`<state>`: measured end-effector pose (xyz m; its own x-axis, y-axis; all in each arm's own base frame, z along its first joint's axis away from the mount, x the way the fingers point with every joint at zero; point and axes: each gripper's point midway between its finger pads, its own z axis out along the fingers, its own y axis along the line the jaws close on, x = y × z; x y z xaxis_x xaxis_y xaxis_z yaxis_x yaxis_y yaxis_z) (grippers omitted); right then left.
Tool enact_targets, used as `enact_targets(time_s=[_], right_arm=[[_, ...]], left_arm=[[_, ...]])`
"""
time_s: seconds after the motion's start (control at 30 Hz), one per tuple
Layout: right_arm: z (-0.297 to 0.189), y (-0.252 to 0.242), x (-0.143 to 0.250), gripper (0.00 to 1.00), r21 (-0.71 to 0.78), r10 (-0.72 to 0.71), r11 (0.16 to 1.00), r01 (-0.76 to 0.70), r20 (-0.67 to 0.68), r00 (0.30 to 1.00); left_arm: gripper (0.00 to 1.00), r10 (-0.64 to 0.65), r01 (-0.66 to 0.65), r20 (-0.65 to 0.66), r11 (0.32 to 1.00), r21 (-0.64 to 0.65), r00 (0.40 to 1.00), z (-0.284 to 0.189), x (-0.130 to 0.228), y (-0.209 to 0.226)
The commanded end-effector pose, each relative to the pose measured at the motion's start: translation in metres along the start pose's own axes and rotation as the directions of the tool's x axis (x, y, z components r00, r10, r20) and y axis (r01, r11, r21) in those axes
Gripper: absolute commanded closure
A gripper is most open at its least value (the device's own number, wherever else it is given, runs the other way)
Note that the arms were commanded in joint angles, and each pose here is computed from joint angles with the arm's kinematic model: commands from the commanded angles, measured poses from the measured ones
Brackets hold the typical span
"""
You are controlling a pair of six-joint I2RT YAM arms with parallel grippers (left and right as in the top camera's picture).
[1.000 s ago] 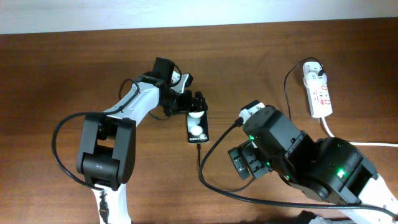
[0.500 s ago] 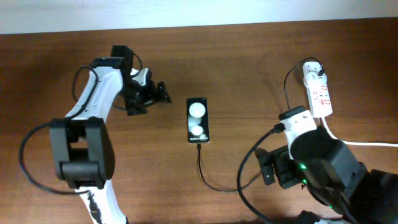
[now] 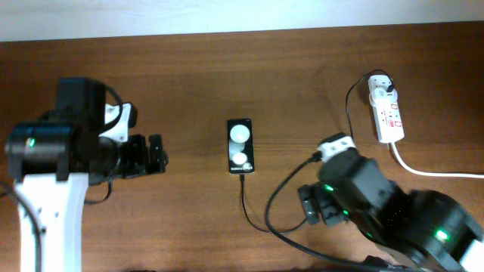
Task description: Plug charger to phone and switch on socket
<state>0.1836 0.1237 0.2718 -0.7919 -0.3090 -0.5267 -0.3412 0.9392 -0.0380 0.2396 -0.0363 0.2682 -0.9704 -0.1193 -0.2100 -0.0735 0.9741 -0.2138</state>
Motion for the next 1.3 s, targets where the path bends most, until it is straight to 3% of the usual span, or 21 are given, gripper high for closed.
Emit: enact_targets(time_s=[0.0,0.03,0.07,0.13,0.3,0.47,0.53,0.7,0.77,0.87,1.03,1.27], right_arm=[[0.023,0.019,-0.001,0.23,-0.038,-0.005,0.999,0.002,-0.084,0.996],[0.031,0.023,-0.006,0.38,-0.035,-0.002,0.999,-0.001,-0.093,0.996],[0.036,0.026,-0.01,0.44,-0.034,0.025,0.999,-0.028,-0.09,0.996],[0.04,0.032,-0.024,0.64,-0.046,0.094,0.994,-0.096,-0.049,0.994],[0.041,0.039,-0.043,0.84,-0.081,0.136,0.988,-0.134,0.019,0.99],[0.053,0.043,-0.043,0.87,-0.066,0.127,0.99,-0.128,-0.009,0.992],[0.056,0.043,-0.043,0.96,-0.062,0.126,0.99,-0.127,-0.016,0.992],[0.056,0.038,-0.05,0.96,-0.032,0.142,0.989,-0.141,0.02,0.99],[0.056,0.023,-0.055,0.96,0.042,0.281,0.958,-0.284,0.068,0.957],[0.059,0.004,-0.059,0.96,0.08,0.377,0.92,-0.383,0.085,0.922],[0.086,-0.045,-0.056,0.96,0.141,0.544,0.83,-0.54,0.011,0.839],[0.111,-0.101,-0.046,0.96,0.269,0.662,0.723,-0.636,-0.01,0.749]], left_arm=[[0.01,0.039,-0.023,0.177,0.995,-0.093,0.983,-0.045,0.025,0.015],[0.01,0.048,-0.025,0.232,0.994,-0.102,0.971,-0.059,0.037,0.017],[0.01,0.054,-0.027,0.266,0.994,-0.104,0.962,-0.068,0.048,0.018],[0.01,0.07,-0.038,0.377,0.995,-0.093,0.924,-0.09,0.07,0.016],[0.01,0.088,-0.055,0.518,0.995,-0.078,0.851,-0.116,0.102,0.016],[0.01,0.1,-0.074,0.645,0.995,-0.067,0.758,-0.137,0.138,0.016],[0.01,0.104,-0.085,0.71,0.994,-0.062,0.697,-0.145,0.159,0.018],[0.01,0.107,-0.098,0.775,0.994,-0.058,0.623,-0.153,0.184,0.019],[0.01,0.107,-0.098,0.776,0.993,-0.058,0.622,-0.153,0.184,0.019],[0.01,0.107,-0.098,0.777,0.993,-0.058,0.62,-0.153,0.185,0.019],[0.01,0.107,-0.1,0.784,0.993,-0.057,0.611,-0.154,0.187,0.02],[0.01,0.112,-0.155,0.885,0.987,-0.046,0.451,-0.161,0.237,0.026]])
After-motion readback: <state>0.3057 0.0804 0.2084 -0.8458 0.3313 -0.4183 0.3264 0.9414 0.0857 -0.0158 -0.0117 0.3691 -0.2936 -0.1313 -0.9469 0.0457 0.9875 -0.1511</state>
